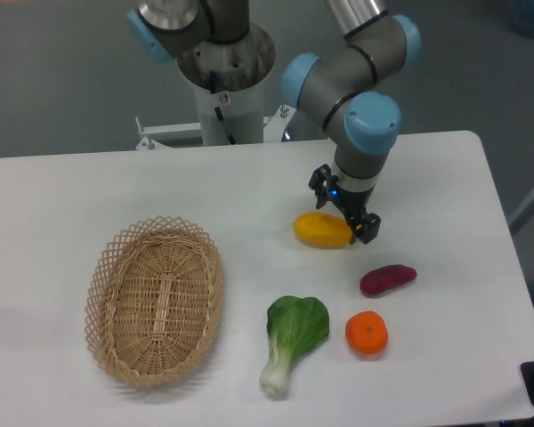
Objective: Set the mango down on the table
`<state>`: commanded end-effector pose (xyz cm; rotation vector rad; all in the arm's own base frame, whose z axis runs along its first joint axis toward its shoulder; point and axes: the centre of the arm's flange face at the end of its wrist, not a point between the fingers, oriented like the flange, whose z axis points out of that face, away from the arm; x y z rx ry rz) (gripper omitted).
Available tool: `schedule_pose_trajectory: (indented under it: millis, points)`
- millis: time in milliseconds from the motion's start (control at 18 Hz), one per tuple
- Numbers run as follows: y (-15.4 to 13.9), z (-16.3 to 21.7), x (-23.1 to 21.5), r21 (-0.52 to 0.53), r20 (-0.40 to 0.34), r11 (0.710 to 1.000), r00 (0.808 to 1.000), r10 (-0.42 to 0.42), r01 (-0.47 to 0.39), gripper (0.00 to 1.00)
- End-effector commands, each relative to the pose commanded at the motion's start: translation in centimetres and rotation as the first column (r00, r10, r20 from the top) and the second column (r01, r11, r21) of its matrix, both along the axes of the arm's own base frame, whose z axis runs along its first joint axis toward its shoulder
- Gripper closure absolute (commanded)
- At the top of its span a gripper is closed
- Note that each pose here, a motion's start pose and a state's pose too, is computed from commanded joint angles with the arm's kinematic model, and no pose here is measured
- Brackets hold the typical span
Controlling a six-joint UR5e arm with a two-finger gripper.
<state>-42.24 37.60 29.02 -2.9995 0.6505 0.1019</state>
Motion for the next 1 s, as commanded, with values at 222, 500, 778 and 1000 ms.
schedule_pose_trajectory:
  millis: [222, 500, 778, 1000]
  points:
    - [1.1, 5.2, -2.2, 0.072, -0.079, 0.996, 0.995, 0.055, -0.049, 0.0]
    - [0.4, 12.5, -5.3, 0.093, -0.132, 0.993, 0.987, 0.086, -0.074, 0.0]
    - [-2.1, 17.2, -7.6, 0.054, -0.087, 0.998, 0.996, 0.033, -0.028, 0.0]
    - [-5.3, 18.0, -8.9, 0.023, -0.076, 0.997, 0.994, -0.073, 0.075, 0.0]
